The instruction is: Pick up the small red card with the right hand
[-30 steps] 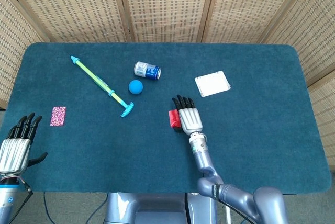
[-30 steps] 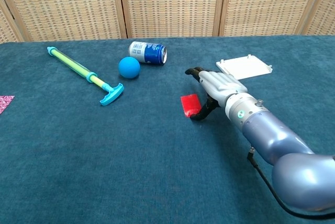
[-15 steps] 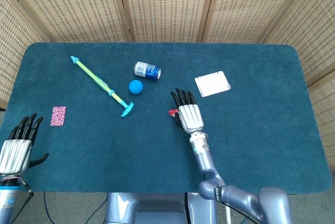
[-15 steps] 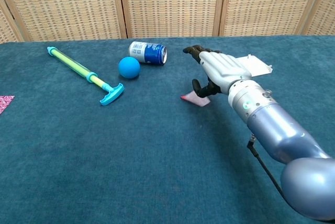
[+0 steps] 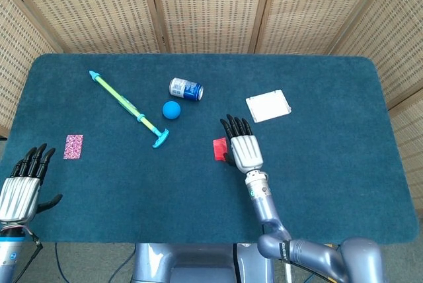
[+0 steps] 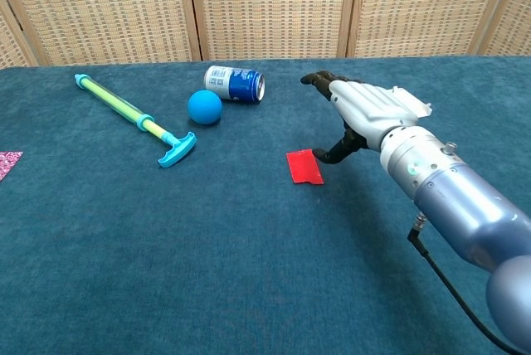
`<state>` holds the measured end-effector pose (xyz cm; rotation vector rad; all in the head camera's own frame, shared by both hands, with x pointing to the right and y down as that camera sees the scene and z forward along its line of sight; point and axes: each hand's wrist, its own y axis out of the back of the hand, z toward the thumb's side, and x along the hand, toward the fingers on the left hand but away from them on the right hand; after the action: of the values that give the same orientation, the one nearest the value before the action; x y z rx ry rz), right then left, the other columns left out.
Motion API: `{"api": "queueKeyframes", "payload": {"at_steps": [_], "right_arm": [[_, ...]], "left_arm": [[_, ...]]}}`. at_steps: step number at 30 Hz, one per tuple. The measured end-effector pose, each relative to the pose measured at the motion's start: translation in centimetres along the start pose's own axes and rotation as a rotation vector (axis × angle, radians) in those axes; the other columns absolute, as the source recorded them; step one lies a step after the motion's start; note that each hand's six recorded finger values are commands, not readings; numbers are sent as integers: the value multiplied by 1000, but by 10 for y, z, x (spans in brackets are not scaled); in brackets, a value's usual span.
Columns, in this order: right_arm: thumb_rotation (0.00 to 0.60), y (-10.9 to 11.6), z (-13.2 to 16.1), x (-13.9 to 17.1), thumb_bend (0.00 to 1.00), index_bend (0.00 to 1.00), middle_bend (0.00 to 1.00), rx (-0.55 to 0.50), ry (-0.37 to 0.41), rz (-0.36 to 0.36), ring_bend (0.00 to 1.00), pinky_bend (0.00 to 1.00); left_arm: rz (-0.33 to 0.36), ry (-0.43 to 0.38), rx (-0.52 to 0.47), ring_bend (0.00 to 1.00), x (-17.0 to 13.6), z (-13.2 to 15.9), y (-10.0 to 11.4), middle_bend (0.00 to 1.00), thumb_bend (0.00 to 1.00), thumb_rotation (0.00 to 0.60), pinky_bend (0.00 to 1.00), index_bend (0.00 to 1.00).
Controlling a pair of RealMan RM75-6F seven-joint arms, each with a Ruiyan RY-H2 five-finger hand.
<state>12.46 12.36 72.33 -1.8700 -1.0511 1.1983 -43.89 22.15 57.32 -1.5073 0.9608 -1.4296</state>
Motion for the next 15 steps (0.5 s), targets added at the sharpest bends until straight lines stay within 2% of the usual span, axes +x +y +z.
{"api": "queueKeyframes", "payload": {"at_steps": [5, 15], "right_arm": [[600, -4, -2, 7, 327, 61, 0, -7, -9, 22, 0, 0], [600, -18, -1, 8, 320, 61, 0, -18, -25, 67, 0, 0]], "left_arm": [[0, -4, -2, 0, 0, 1, 0, 0, 92, 600, 158, 0], [-5, -6, -7, 0, -1, 2, 0, 0, 92, 600, 159, 0]]}}
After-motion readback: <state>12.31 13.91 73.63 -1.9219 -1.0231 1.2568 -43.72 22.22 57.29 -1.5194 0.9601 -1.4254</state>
